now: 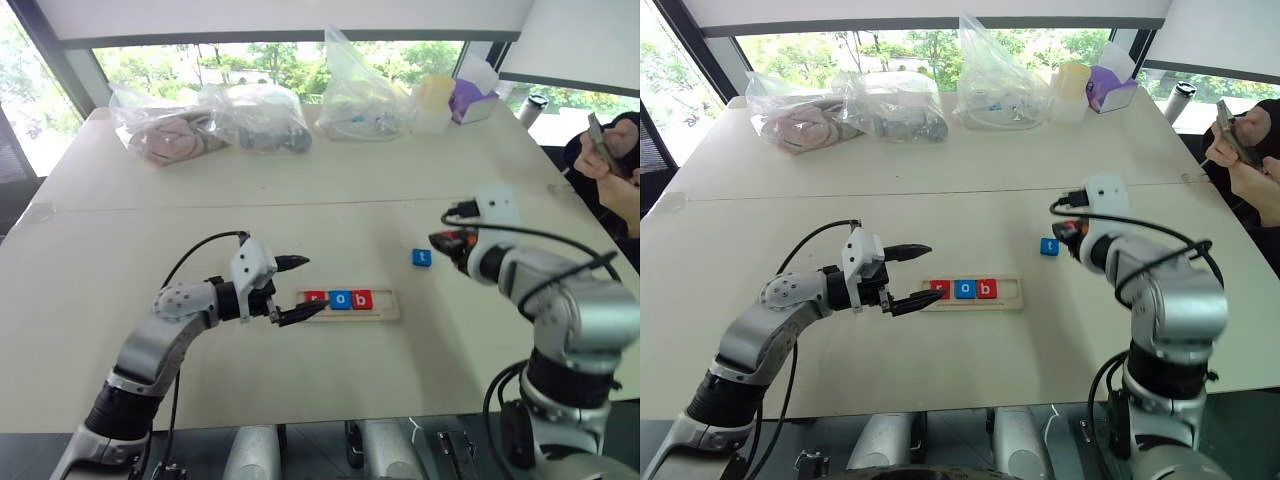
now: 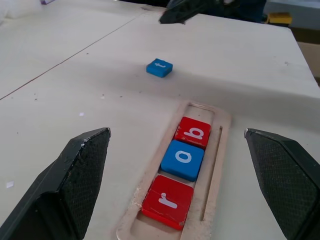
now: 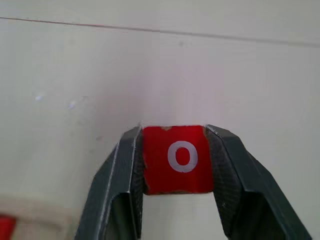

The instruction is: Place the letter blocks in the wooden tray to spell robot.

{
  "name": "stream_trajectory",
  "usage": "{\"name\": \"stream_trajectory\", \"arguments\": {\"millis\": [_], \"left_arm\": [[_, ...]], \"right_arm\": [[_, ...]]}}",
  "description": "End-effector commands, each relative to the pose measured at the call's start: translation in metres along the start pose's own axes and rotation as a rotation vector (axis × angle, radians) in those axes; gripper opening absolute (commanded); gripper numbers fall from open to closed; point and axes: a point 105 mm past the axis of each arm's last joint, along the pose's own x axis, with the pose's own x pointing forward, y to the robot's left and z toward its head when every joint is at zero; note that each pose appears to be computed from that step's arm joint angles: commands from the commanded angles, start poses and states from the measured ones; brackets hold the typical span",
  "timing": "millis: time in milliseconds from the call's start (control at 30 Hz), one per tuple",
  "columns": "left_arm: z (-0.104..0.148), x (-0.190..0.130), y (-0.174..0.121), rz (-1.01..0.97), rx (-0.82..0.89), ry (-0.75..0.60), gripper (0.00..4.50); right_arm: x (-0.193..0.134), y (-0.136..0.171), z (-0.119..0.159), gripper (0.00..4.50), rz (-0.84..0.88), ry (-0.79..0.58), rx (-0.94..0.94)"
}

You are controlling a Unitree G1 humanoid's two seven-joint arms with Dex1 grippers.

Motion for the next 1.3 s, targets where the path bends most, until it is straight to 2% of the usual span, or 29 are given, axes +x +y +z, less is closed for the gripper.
{"name": "stream_trajectory", "arguments": {"millis": [33,133,233,533,567,633,700,733,900,1000,1067,1200,1300], "left_arm": [[0.008,0.003,-0.001,-0.028,0.038,-0.025,4.5],[0.007,0.003,0.0,-0.038,0.04,-0.021,4.5],[0.007,0.002,0.003,-0.039,0.045,-0.016,4.5],[0.004,-0.005,-0.003,-0.086,0.106,0.031,4.5],[0.004,-0.007,-0.005,-0.098,0.111,0.034,4.5],[0.005,-0.011,-0.01,-0.126,0.116,0.035,4.5],[0.007,-0.013,-0.012,-0.141,0.121,0.032,4.5],[0.008,-0.014,-0.013,-0.148,0.125,0.031,4.5],[0.01,-0.019,-0.013,-0.185,0.144,0.036,4.5],[0.011,-0.018,-0.01,-0.187,0.156,0.037,4.5],[0.012,-0.015,-0.008,-0.184,0.16,0.029,4.5],[0.013,-0.013,-0.007,-0.183,0.166,0.025,4.5],[0.014,-0.012,-0.005,-0.173,0.169,0.023,4.5]], "right_arm": [[-0.012,-0.001,-0.018,1.22,-0.056,-0.008,0.05],[-0.009,0.0,-0.041,1.22,-0.097,0.041,0.158],[-0.007,0.002,-0.056,1.22,-0.116,0.088,0.19],[-0.004,0.003,-0.067,1.22,-0.109,0.133,0.196],[-0.004,0.004,-0.066,2.24,-0.1,0.133,0.189],[-0.005,0.006,-0.063,3.08,-0.076,0.128,0.16],[-0.005,0.006,-0.059,4.16,-0.051,0.124,0.128],[-0.006,0.007,-0.055,4.48,-0.023,0.116,0.105],[-0.018,0.008,-0.028,4.48,0.233,0.117,-0.146],[-0.032,0.001,-0.013,4.48,0.471,0.075,-0.282],[-0.032,-0.021,-0.017,4.48,0.543,0.037,-0.414],[-0.033,-0.052,-0.048,4.48,0.661,0.134,-0.587],[-0.027,-0.06,-0.05,4.48,0.707,0.117,-0.666]]}}
